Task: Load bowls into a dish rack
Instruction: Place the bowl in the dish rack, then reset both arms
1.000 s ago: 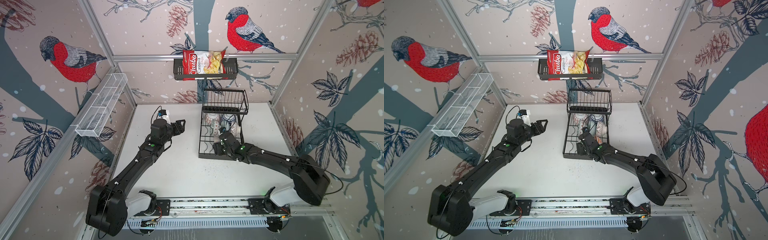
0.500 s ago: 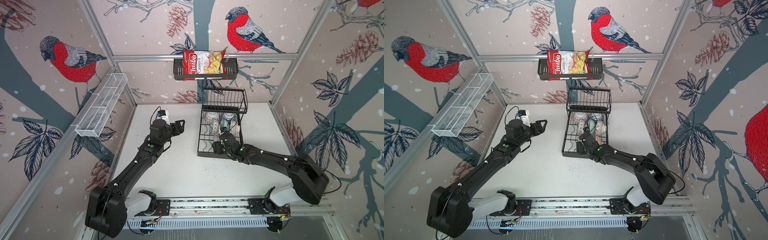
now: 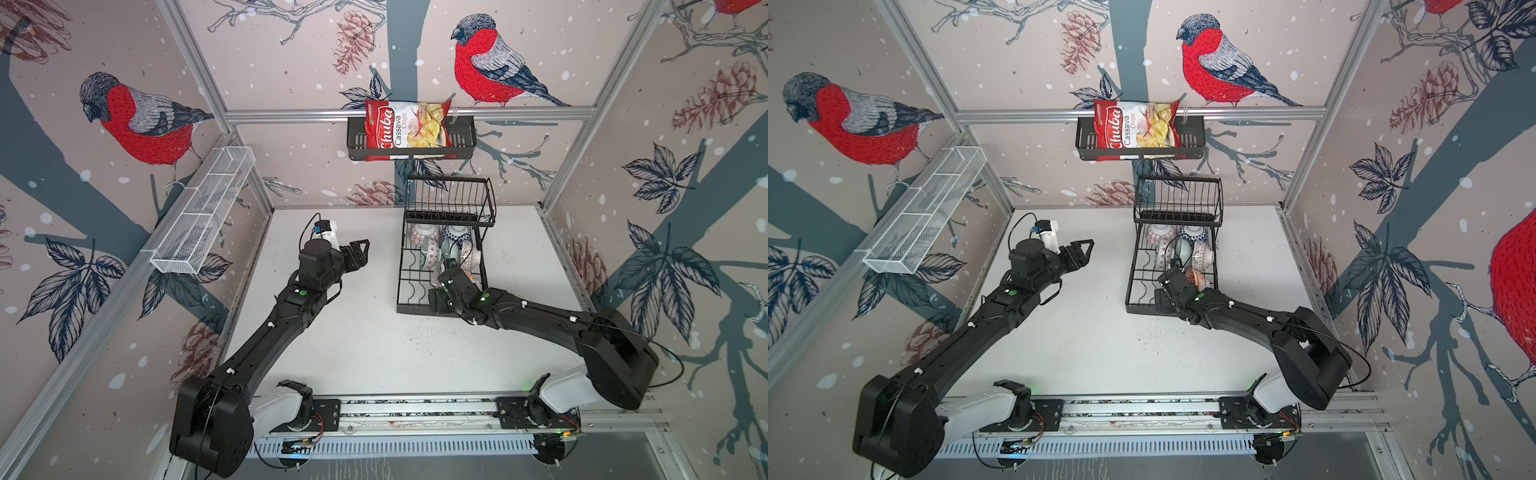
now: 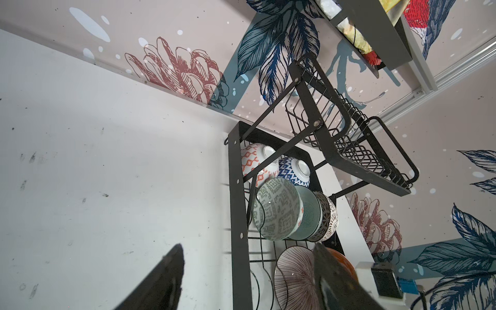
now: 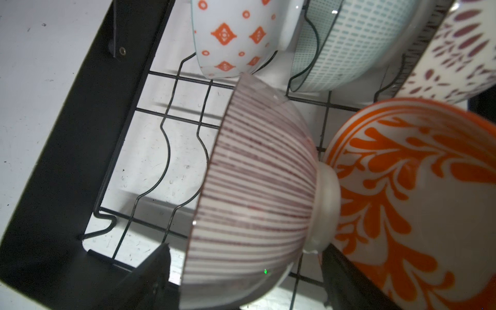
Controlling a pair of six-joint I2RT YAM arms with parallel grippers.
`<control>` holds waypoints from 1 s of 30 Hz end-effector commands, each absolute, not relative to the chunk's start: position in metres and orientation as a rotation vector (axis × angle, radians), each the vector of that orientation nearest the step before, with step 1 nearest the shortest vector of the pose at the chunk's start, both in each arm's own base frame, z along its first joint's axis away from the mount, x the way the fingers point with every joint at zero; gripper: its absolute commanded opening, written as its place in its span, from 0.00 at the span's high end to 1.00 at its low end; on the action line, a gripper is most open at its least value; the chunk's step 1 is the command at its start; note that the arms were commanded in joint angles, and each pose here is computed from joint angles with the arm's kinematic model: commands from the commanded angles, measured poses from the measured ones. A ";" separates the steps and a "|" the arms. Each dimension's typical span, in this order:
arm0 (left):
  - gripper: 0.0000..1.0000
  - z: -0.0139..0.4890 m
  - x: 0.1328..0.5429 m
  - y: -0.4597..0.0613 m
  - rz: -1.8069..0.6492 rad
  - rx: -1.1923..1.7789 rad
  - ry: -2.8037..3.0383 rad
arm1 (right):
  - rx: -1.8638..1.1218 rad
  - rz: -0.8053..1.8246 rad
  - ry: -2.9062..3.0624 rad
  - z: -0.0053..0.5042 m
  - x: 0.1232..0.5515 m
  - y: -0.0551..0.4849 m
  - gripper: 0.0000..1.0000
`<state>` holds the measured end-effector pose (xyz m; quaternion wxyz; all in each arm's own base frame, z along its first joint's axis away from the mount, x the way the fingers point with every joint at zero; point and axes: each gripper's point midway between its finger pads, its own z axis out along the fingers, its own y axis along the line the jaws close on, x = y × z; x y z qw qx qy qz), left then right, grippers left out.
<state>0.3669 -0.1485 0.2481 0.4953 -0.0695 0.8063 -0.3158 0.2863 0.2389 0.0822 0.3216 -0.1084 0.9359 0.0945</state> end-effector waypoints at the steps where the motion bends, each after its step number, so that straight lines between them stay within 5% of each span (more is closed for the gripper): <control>1: 0.26 0.258 0.368 -0.149 -0.774 -0.146 1.911 | -0.270 0.176 2.439 0.090 0.290 0.231 0.07; 19: 0.25 0.254 0.370 -0.134 -0.690 -0.168 1.916 | -0.139 0.242 2.218 0.166 0.323 0.230 0.00; 30: 0.16 0.227 0.362 -0.019 -0.053 -0.428 1.896 | 0.267 0.003 2.054 0.204 0.365 0.113 0.00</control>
